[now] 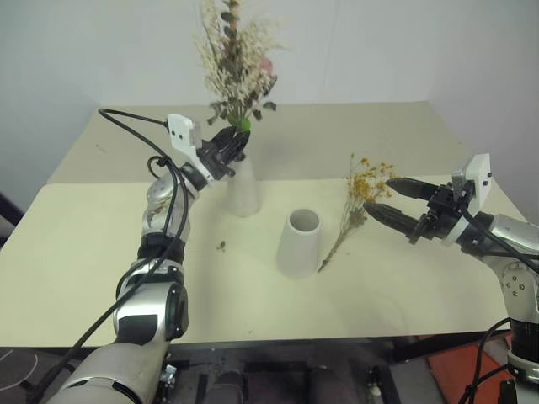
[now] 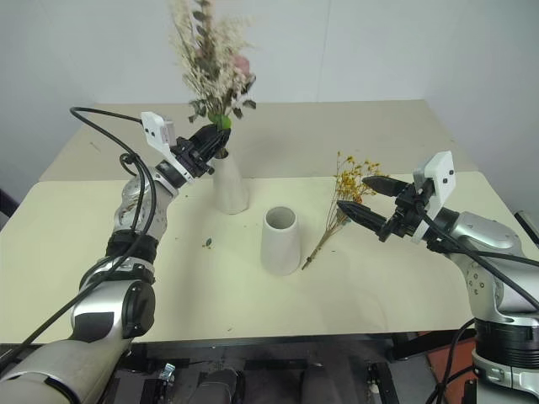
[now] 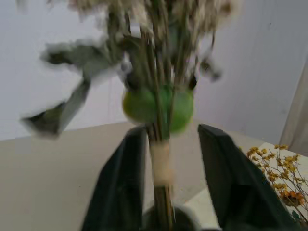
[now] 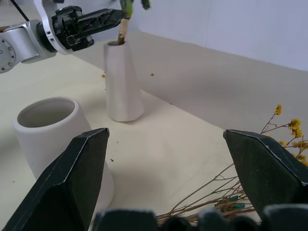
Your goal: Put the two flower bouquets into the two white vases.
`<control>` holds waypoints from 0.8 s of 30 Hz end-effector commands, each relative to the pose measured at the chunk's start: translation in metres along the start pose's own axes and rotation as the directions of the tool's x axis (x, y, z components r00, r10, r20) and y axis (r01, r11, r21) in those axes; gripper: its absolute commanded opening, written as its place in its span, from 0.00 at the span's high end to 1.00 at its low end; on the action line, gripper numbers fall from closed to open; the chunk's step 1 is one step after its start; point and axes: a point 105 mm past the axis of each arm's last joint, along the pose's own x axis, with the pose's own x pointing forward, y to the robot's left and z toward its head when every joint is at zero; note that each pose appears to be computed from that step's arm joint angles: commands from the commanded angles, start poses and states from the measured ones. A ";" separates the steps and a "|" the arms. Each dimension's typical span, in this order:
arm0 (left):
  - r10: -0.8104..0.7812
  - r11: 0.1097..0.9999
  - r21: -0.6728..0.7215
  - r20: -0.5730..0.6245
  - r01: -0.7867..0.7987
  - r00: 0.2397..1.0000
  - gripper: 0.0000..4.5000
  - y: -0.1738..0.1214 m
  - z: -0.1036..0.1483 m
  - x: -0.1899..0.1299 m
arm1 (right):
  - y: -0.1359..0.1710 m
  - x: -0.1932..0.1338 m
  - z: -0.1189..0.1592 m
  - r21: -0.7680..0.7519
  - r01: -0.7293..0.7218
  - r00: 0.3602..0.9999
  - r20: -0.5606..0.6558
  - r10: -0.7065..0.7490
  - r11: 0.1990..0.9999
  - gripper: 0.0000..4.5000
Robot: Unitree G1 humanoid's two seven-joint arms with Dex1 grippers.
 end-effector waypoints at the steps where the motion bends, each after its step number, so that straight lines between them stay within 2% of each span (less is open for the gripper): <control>1: -0.026 0.998 0.055 0.052 0.023 0.998 0.30 -0.002 0.024 -0.006 | 0.002 -0.001 0.017 -0.050 -0.011 0.998 0.054 0.014 0.999 0.00; 5: -0.002 0.997 0.078 0.037 -0.001 0.999 0.05 -0.001 0.028 -0.026 | 0.002 -0.002 0.017 -0.049 -0.013 0.998 0.053 0.015 0.999 0.00; 6: 0.007 0.997 0.083 0.031 -0.009 0.999 0.02 -0.001 0.030 -0.034 | 0.002 -0.002 0.017 -0.049 -0.013 0.999 0.052 0.015 0.999 0.00; 9: 0.025 0.996 0.087 0.003 -0.025 1.000 0.02 -0.003 0.033 -0.054 | 0.002 -0.002 0.017 -0.046 -0.013 0.999 0.047 0.016 0.999 0.00; 14: -0.070 0.993 0.087 -0.141 0.082 0.988 0.02 -0.021 0.035 -0.091 | -0.001 -0.004 0.015 -0.033 -0.015 1.000 0.019 0.015 0.999 0.00; 20: -0.187 0.972 0.092 -0.244 0.215 0.952 0.02 -0.036 0.044 -0.103 | -0.013 0.000 0.006 0.011 0.073 0.991 -0.111 -0.071 0.997 0.00; 22: -0.243 0.956 0.095 -0.281 0.279 0.928 0.02 -0.042 0.046 -0.106 | -0.011 0.002 0.012 0.056 0.067 0.992 -0.115 -0.060 0.996 0.00; 24: -0.295 0.936 0.096 -0.314 0.339 0.902 0.02 -0.048 0.048 -0.110 | -0.008 0.006 0.012 0.088 0.079 0.981 -0.181 -0.062 0.993 0.00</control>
